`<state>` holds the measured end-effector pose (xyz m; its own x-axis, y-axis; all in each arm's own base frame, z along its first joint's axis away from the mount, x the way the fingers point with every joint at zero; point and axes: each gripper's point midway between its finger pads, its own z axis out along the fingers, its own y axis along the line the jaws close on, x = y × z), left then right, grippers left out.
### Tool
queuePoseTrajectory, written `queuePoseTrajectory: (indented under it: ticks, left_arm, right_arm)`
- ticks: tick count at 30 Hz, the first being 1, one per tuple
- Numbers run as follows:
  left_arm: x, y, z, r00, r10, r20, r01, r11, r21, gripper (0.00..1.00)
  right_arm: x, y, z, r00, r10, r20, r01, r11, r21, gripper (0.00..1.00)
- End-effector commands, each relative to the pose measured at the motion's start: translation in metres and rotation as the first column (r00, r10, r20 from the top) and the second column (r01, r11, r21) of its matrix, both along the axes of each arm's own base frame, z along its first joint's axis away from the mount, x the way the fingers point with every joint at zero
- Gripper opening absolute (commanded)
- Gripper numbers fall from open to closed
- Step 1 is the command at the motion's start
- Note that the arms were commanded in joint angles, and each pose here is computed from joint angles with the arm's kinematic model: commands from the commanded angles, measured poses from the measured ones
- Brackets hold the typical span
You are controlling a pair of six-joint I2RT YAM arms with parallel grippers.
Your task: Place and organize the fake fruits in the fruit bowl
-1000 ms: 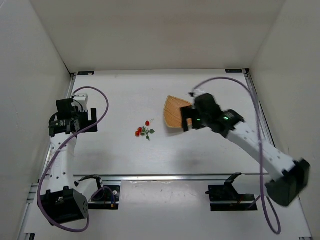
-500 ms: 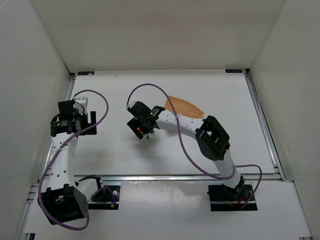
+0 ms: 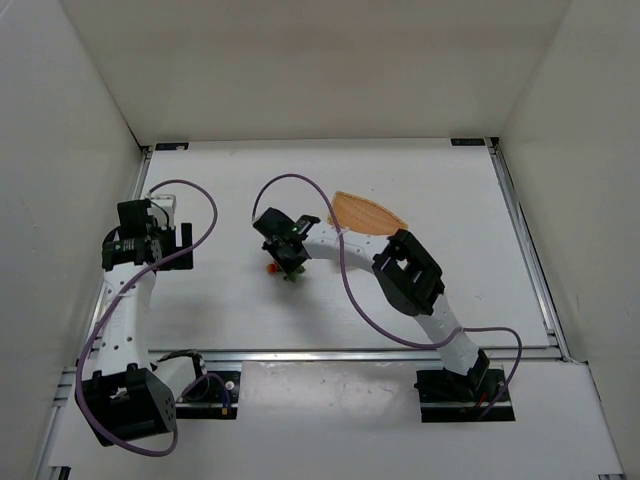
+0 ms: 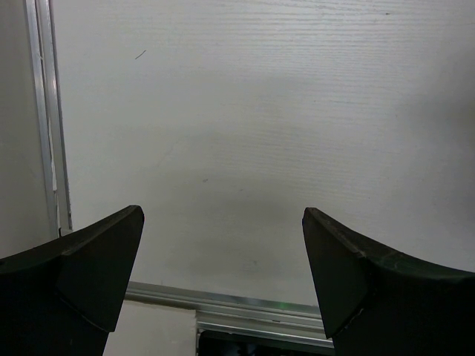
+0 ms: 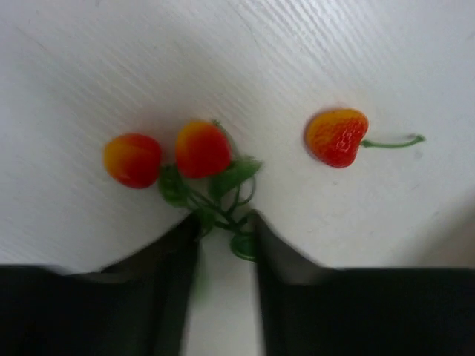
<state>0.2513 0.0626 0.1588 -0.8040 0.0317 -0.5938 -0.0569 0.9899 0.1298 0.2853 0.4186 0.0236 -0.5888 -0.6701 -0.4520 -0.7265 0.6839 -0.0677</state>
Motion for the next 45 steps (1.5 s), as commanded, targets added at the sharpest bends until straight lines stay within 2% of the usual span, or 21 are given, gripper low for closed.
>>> queuePoseTrajectory:
  ticks: [1, 3, 4, 9, 10, 14, 15, 20, 22, 26, 30, 31, 34, 38, 42, 45]
  left_arm:
    - [0.004, 0.002, 0.009, 1.0, 0.004, 0.03, -0.005, 1.0, 0.01, 1.0]
    - [0.004, 0.002, 0.009, 1.0, 0.004, 0.03, -0.005, 1.0, 0.01, 1.0]
    - [0.002, -0.001, 0.008, 1.0, -0.002, 0.023, 0.002, 1.0, 0.0, 1.0]
    - [0.008, -0.009, 0.007, 0.999, -0.042, 0.012, 0.042, 0.998, -0.04, 1.0]
    - [0.012, -0.012, 0.008, 0.998, -0.056, 0.012, 0.057, 0.997, -0.047, 1.0]
    - [0.032, -0.027, 0.015, 0.992, -0.122, -0.011, 0.121, 0.991, -0.062, 1.0]
    - [0.043, -0.039, 0.018, 0.985, -0.173, -0.022, 0.172, 0.983, -0.06, 1.0]
    - [0.074, -0.077, 0.02, 0.954, -0.29, -0.073, 0.291, 0.957, -0.008, 1.0]
    - [0.086, -0.107, 0.015, 0.925, -0.368, -0.1, 0.37, 0.929, 0.01, 1.0]
    - [0.097, -0.158, 0.001, 0.853, -0.499, -0.151, 0.507, 0.862, 0.018, 1.0]
    - [0.101, -0.197, -0.013, 0.797, -0.572, -0.196, 0.587, 0.809, 0.029, 1.0]
    - [0.102, -0.205, -0.02, 0.783, -0.583, -0.215, 0.601, 0.799, 0.025, 1.0]
    - [0.105, -0.226, -0.024, 0.756, -0.619, -0.216, 0.638, 0.77, 0.025, 1.0]
    - [0.108, -0.251, -0.043, 0.73, -0.645, -0.223, 0.66, 0.751, -0.014, 1.0]
    - [0.11, -0.277, -0.063, 0.686, -0.687, -0.24, 0.695, 0.716, -0.064, 1.0]
    - [0.114, -0.288, -0.078, 0.666, -0.699, -0.26, 0.705, 0.704, -0.087, 0.94]
  right_arm:
    - [-0.01, 0.0, -0.002, 0.999, 0.001, -0.048, -0.001, 1.0, 0.006, 0.22]
    - [-0.019, 0.003, 0.004, 0.996, 0.026, -0.083, -0.023, 0.999, 0.04, 0.04]
    - [-0.024, 0.001, 0.011, 0.995, 0.036, -0.094, -0.031, 0.998, 0.056, 0.0]
    - [-0.032, 0.001, 0.054, 0.996, 0.025, -0.091, -0.006, 0.981, 0.195, 0.0]
    - [-0.036, 0.002, 0.079, 0.997, 0.026, -0.078, -0.005, 0.966, 0.258, 0.0]
    - [-0.025, -0.021, 0.118, 0.993, -0.087, -0.081, 0.111, 0.919, 0.379, 0.0]
    - [-0.017, -0.03, 0.135, 0.99, -0.121, -0.068, 0.138, 0.898, 0.417, 0.0]
    - [0.018, -0.079, 0.15, 0.948, -0.308, -0.08, 0.31, 0.838, 0.448, 0.0]
    - [0.038, -0.11, 0.145, 0.91, -0.406, -0.081, 0.4, 0.815, 0.419, 0.0]
    - [0.069, -0.146, 0.127, 0.852, -0.513, -0.1, 0.515, 0.79, 0.332, 0.0]
    - [0.093, -0.176, 0.095, 0.808, -0.575, -0.127, 0.588, 0.773, 0.238, 0.15]
    - [0.094, -0.178, 0.09, 0.805, -0.576, -0.142, 0.593, 0.771, 0.232, 0.38]
    - [0.097, -0.181, 0.084, 0.809, -0.569, -0.148, 0.588, 0.781, 0.213, 0.78]
    - [0.1, -0.192, 0.095, 0.797, -0.589, -0.134, 0.604, 0.766, 0.223, 0.85]
    - [0.093, -0.215, 0.11, 0.762, -0.637, -0.118, 0.643, 0.725, 0.245, 0.85]
    - [0.087, -0.229, 0.121, 0.738, -0.666, -0.109, 0.666, 0.694, 0.273, 0.85]
